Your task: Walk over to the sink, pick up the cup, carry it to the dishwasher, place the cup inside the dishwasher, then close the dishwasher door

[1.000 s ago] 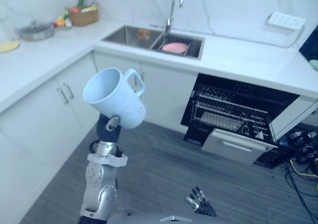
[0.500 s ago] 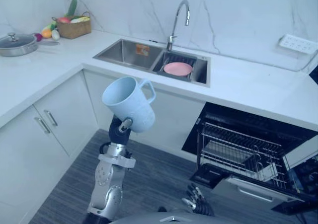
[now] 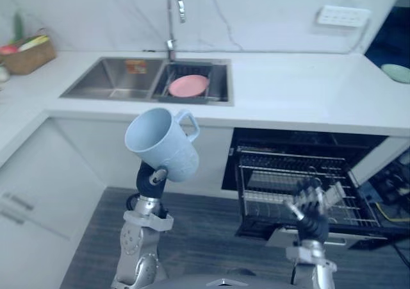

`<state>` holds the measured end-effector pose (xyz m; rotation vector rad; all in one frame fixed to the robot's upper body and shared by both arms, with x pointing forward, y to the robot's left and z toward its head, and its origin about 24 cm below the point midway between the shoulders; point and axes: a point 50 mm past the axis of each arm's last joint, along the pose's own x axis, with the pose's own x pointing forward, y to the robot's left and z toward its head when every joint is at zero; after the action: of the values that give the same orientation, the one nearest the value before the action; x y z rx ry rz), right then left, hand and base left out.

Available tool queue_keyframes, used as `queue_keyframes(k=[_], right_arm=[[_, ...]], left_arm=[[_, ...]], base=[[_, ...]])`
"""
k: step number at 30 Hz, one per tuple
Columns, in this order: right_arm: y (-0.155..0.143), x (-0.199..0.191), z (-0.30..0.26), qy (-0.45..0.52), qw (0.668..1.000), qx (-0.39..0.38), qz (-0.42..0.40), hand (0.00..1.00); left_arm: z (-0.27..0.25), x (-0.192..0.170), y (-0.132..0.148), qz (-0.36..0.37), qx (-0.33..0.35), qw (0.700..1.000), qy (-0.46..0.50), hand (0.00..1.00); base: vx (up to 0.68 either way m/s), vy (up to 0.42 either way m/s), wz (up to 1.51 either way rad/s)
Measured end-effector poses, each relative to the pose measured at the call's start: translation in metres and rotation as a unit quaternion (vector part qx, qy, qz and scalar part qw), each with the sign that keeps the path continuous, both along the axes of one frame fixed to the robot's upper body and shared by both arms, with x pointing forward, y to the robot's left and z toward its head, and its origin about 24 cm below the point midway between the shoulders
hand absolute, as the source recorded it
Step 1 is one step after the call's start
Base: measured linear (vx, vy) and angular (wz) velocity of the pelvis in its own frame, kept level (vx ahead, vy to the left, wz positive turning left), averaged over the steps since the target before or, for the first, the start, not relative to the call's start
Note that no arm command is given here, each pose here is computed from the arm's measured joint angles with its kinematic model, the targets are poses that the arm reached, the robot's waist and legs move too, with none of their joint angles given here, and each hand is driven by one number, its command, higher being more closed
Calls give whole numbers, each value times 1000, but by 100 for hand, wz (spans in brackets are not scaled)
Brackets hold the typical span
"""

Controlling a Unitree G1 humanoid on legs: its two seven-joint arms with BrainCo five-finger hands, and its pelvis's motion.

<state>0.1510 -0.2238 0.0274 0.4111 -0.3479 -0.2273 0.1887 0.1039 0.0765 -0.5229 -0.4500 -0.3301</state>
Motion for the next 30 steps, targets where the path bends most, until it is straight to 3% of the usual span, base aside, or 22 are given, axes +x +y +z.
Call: queue_keyframes(k=[4, 9, 15, 18, 22, 30], right_arm=[[8, 11, 42, -105, 994, -13, 7, 0], [14, -5, 38, -89, 996, 18, -11, 0], [20, 0, 47, -100, 995, 13, 19, 0], [30, 16, 46, -106, 992, 20, 59, 0], [57, 52, 40, -96, 984, 39, 147, 0], [68, 61, 35, -76, 980, 33, 183, 0]], left_arm=[[-10, -10, -1, 6, 6, 999, 35, 100], [-8, -13, 0, -6, 21, 999, 32, 100], [2, -4, -18, -49, 24, 998, 10, 100], [-2, -1, -12, -20, 31, 999, 29, 100], [-4, 8, 18, 59, 62, 995, 44, 100], [2, 16, 21, 84, 60, 994, 46, 100]], base=[[372, 209, -160], [344, 291, -86], [112, 128, -61], [-17, 61, -146], [-44, -46, -155], [-58, -23, -10]])
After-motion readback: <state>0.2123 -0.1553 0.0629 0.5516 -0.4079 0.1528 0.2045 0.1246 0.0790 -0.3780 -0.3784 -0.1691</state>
